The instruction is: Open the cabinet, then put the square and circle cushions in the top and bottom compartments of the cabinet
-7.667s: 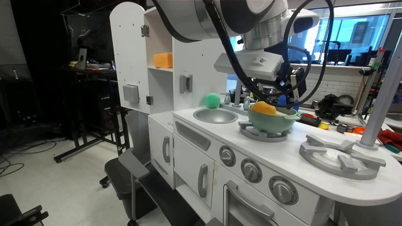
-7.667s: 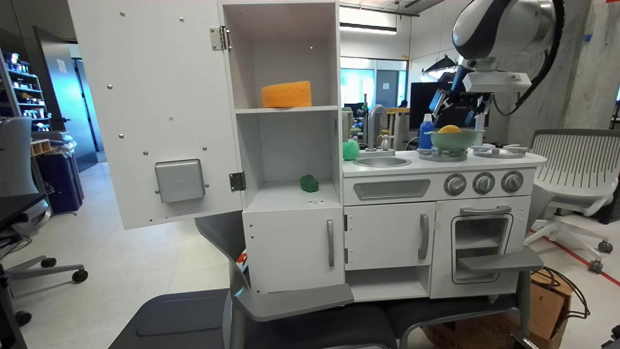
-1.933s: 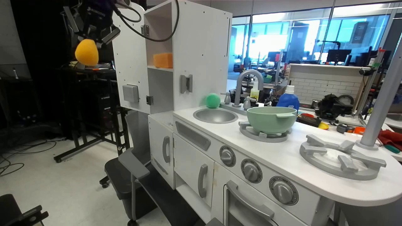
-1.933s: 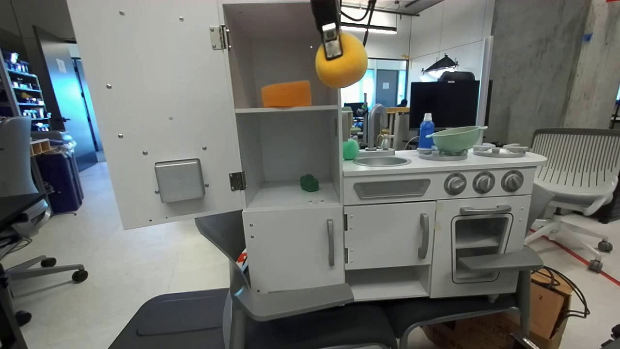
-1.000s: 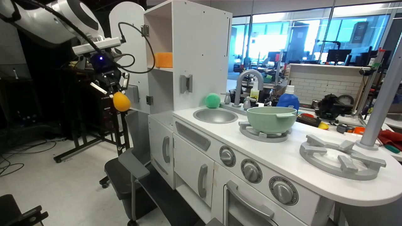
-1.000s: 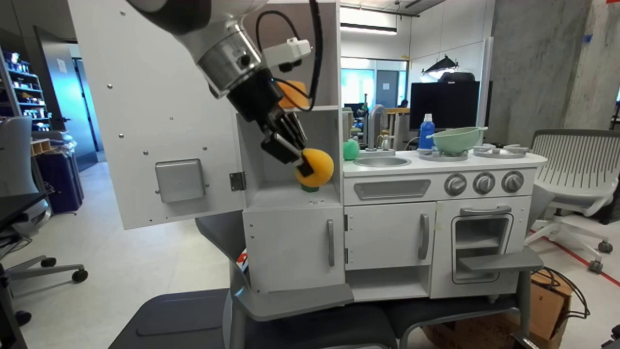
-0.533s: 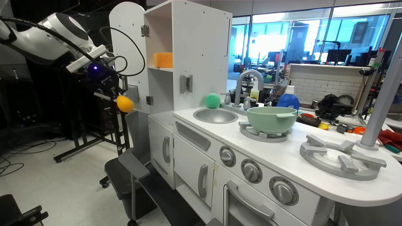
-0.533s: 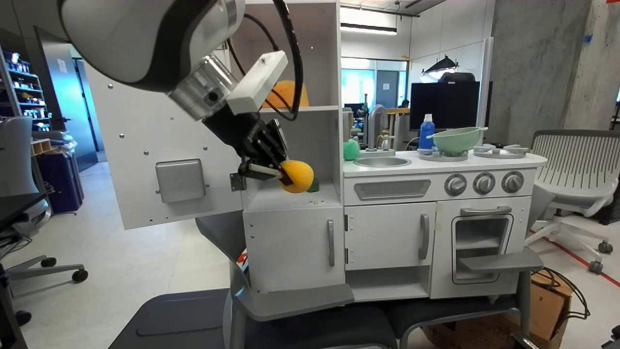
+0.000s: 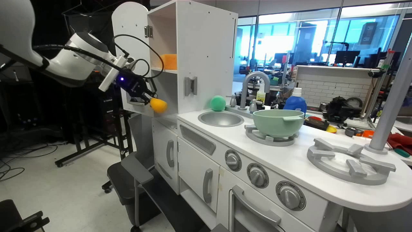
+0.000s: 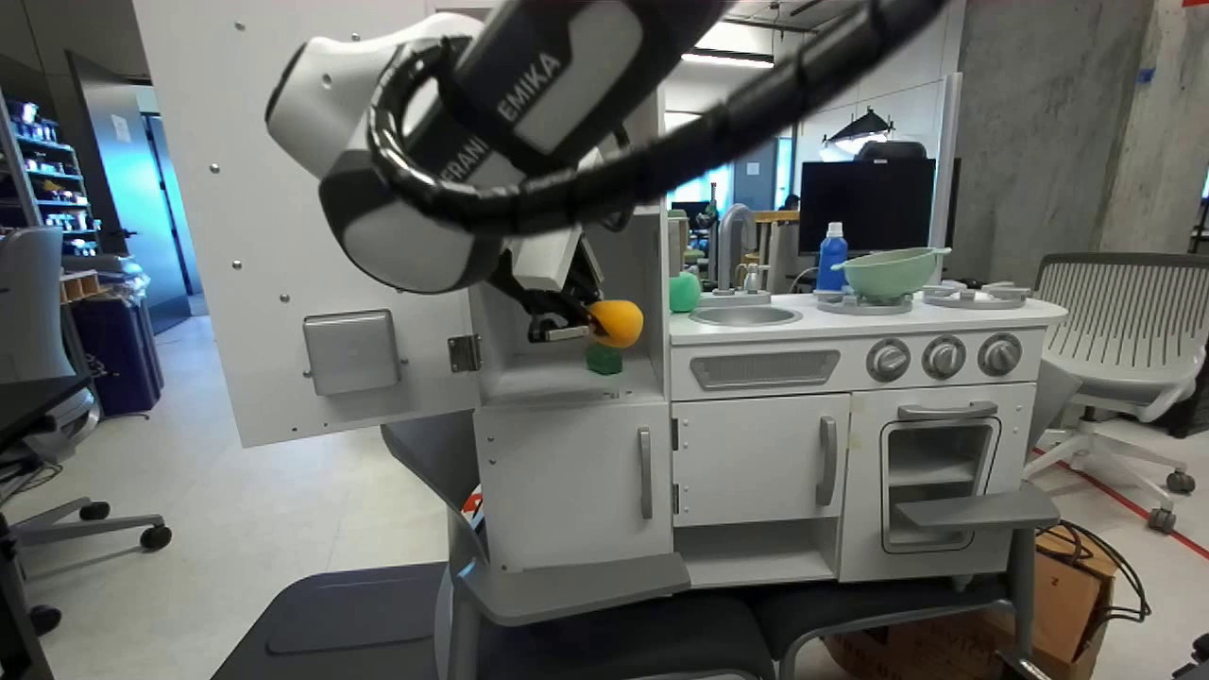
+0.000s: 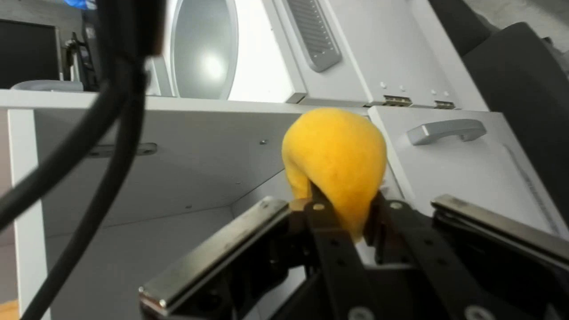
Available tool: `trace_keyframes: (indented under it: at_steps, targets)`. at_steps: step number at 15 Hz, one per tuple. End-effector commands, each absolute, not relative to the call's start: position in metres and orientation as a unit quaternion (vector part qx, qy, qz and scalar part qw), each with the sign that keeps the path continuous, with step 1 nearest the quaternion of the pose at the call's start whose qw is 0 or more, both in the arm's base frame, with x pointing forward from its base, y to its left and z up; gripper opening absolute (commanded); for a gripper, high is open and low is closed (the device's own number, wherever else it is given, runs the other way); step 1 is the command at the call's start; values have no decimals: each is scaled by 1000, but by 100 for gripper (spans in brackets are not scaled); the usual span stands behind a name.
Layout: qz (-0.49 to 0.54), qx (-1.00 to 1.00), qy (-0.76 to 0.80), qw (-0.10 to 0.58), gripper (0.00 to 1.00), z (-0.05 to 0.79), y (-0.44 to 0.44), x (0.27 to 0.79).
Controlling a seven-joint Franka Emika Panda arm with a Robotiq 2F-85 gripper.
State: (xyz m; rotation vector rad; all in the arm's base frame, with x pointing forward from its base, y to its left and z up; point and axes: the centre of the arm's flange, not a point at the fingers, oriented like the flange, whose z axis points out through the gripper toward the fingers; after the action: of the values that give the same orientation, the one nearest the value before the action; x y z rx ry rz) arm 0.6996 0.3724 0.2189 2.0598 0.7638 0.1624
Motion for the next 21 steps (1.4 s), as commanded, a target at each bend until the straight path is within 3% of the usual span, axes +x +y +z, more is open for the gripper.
trace_keyframes:
  at_steps: [1,12,21]
  targets:
    - [111,820,286,484,5,209,374,740]
    - [193,792,251,521,5,198,354,765]
    - [227,794,236,512,5,191,334,787]
